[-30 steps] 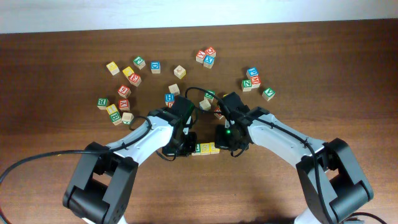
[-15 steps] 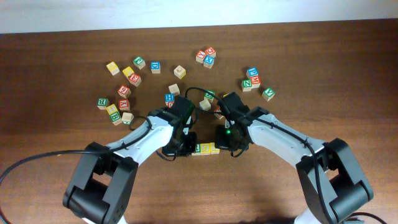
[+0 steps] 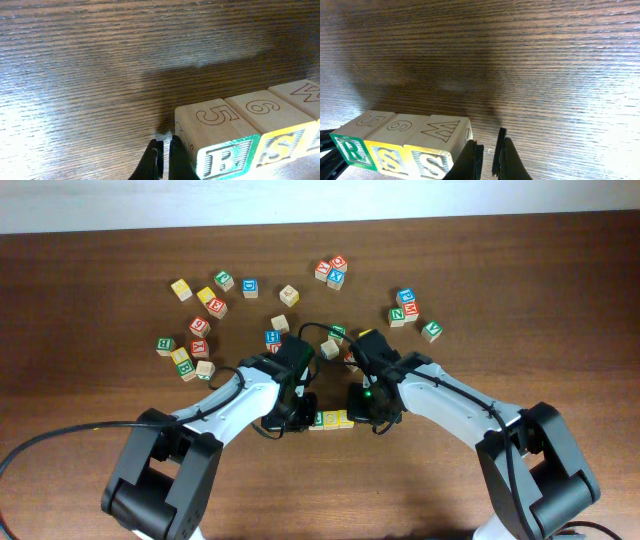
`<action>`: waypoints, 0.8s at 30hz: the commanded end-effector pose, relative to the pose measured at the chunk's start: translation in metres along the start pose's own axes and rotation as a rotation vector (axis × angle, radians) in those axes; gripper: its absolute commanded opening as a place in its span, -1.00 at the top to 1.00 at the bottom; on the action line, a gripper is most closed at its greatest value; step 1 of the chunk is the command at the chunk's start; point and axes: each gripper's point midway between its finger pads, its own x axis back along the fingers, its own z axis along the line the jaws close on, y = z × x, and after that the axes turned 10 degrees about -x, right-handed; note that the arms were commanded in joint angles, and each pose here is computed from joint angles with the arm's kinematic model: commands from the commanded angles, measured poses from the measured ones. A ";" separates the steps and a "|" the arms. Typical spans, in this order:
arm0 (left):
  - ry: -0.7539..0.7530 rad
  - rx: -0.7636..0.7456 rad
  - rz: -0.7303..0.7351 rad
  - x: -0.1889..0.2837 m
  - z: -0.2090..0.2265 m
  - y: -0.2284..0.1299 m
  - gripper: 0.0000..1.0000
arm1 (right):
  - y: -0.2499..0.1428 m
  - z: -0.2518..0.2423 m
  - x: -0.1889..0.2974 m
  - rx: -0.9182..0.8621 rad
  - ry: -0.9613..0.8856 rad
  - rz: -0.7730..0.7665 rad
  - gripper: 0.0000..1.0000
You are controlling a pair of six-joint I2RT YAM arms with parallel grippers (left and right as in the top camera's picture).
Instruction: Spell out RSS
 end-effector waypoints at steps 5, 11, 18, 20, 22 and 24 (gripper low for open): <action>0.042 0.014 0.022 -0.005 0.007 -0.006 1.00 | 0.005 -0.007 -0.001 -0.008 -0.028 -0.021 0.86; 0.075 0.055 0.027 -0.002 0.024 -0.006 1.00 | 0.017 -0.029 0.006 -0.044 -0.028 0.008 0.92; 0.100 0.085 -0.028 0.024 0.036 -0.001 1.00 | 0.023 -0.027 0.041 -0.006 0.017 -0.040 0.89; 0.120 0.080 -0.071 0.042 0.038 -0.001 1.00 | 0.021 -0.026 0.058 -0.001 0.014 -0.061 0.81; 0.141 0.073 -0.134 0.066 0.038 -0.001 1.00 | 0.014 -0.028 0.081 0.005 0.018 -0.093 0.71; 0.146 0.063 -0.219 0.099 0.036 -0.003 1.00 | 0.000 -0.032 0.109 0.012 0.029 -0.120 0.32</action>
